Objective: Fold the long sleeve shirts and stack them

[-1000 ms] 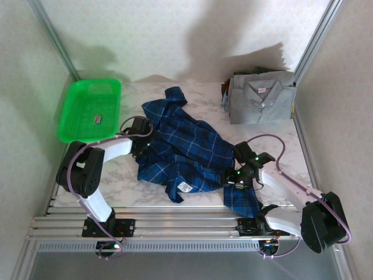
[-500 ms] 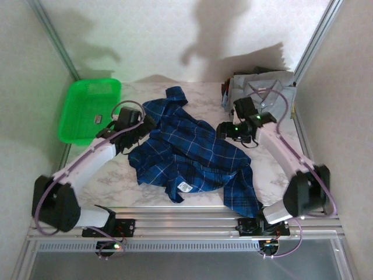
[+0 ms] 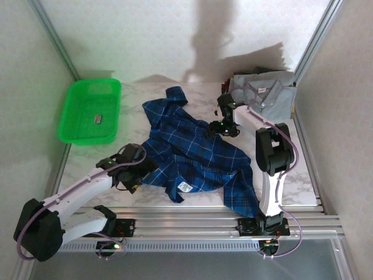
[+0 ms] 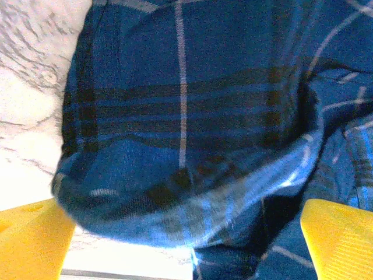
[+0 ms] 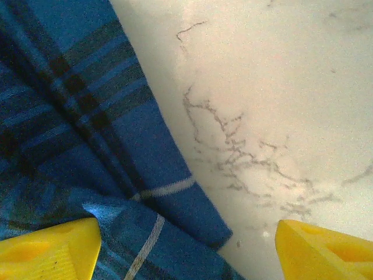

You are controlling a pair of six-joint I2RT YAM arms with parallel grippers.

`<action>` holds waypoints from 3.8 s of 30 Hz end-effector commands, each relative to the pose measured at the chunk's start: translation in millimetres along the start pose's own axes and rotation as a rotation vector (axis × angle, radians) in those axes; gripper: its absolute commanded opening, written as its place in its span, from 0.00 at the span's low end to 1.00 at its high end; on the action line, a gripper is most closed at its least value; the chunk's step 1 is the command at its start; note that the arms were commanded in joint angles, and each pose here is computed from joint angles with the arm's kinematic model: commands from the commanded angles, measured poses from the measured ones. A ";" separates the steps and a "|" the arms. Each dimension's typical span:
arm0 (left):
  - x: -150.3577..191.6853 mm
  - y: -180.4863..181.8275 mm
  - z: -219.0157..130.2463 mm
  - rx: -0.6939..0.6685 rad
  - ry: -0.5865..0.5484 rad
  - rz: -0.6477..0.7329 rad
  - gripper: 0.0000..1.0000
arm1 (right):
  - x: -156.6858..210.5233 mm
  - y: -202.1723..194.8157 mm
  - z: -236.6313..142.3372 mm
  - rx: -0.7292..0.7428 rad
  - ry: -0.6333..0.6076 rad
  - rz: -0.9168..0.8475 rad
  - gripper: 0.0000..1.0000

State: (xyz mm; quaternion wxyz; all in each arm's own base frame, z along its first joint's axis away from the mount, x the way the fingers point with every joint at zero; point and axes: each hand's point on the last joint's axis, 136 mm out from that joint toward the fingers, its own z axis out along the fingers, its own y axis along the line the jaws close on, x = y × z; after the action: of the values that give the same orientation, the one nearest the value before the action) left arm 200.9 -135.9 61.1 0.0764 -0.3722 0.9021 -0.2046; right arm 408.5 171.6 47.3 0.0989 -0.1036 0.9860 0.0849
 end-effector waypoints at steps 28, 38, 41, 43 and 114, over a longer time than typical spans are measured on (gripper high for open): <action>-138.1 -101.7 -27.2 0.033 -0.411 0.264 0.00 | -5.6 32.5 -194.9 -0.198 -0.389 0.051 0.00; -152.5 -11.5 -25.0 -0.163 -0.467 0.027 0.34 | 79.0 227.0 -132.4 -0.470 -0.069 -0.209 0.27; -151.3 -0.6 -45.8 -0.147 -0.523 -0.058 0.83 | 75.1 236.1 -140.2 -0.522 -0.059 -0.184 0.53; -146.9 -3.6 -57.4 -0.106 -0.527 -0.078 0.89 | 70.0 217.0 -150.8 -0.507 -0.088 -0.150 0.63; -161.4 -102.6 -56.3 0.313 -0.740 0.258 0.07 | 14.0 -56.6 -176.6 -0.243 -0.272 0.510 0.00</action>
State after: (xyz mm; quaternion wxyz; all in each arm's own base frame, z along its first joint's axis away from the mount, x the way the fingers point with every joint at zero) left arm 335.9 -78.9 105.3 0.3818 -0.3177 0.8486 -0.1822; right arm 374.0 97.4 206.7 0.1785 0.1499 0.9426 0.2390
